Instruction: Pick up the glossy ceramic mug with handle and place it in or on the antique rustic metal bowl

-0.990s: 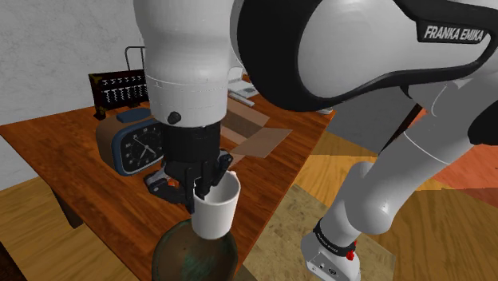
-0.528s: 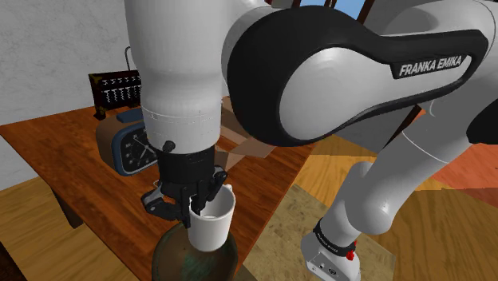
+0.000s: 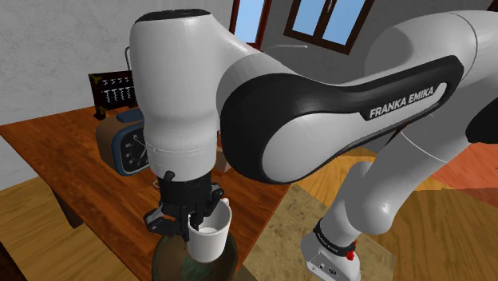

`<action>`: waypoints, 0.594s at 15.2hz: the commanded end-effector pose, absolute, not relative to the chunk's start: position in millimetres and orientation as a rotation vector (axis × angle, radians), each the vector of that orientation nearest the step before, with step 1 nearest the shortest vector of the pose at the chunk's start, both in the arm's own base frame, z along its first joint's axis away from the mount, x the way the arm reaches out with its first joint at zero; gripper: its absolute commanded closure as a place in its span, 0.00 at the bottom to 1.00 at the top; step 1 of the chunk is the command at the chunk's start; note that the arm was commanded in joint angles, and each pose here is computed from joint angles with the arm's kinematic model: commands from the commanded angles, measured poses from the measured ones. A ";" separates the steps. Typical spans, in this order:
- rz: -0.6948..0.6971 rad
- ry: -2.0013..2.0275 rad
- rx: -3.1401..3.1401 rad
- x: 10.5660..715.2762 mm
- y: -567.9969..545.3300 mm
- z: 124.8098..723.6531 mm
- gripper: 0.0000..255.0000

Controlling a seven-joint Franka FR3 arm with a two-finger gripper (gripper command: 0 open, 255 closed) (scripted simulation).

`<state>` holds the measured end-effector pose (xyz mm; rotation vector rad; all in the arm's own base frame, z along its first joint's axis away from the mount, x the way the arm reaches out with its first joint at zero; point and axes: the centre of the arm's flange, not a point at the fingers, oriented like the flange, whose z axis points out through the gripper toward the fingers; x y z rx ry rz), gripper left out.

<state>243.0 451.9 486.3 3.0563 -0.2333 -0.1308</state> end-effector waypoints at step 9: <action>-0.130 -0.233 3.057 243.2 451.4 460.7 1.00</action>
